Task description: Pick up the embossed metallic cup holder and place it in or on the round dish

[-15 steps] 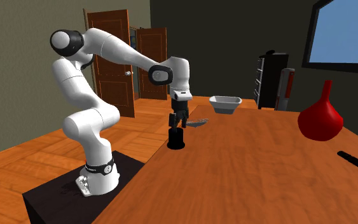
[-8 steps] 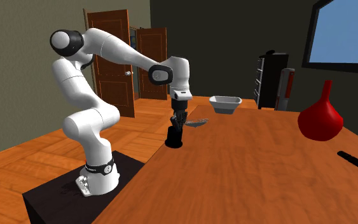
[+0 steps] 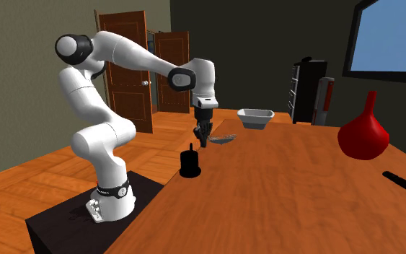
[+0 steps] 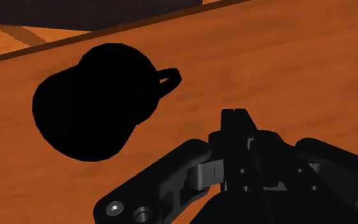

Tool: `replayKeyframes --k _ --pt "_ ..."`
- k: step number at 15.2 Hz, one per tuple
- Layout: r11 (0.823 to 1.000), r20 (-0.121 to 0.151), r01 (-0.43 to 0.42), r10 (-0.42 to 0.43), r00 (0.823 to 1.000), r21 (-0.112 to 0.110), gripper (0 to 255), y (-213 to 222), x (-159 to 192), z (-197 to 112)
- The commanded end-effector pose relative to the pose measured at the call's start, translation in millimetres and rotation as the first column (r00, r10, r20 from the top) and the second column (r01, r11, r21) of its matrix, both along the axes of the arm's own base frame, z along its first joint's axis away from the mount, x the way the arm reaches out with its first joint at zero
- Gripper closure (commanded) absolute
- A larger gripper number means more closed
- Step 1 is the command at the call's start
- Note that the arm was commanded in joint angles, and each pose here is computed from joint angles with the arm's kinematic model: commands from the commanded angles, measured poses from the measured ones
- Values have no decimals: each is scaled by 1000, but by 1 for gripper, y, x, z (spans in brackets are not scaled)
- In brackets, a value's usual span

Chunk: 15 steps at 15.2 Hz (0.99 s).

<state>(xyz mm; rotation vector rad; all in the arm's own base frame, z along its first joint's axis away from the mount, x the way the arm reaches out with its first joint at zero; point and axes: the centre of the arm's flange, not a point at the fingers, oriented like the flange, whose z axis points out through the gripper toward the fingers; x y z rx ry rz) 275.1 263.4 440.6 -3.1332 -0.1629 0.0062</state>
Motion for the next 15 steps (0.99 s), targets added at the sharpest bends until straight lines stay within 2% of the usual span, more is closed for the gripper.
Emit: replayKeyframes --k 1,2,8,15 --pt "1000 0 0 0 1000 0 255 0 0 0" --pt "1000 0 0 0 1000 0 0 0 0 0" --pt "997 5 61 -62 998 56 0 -84 2 14" --pt "997 5 61 -62 998 56 0 -81 2 -23"
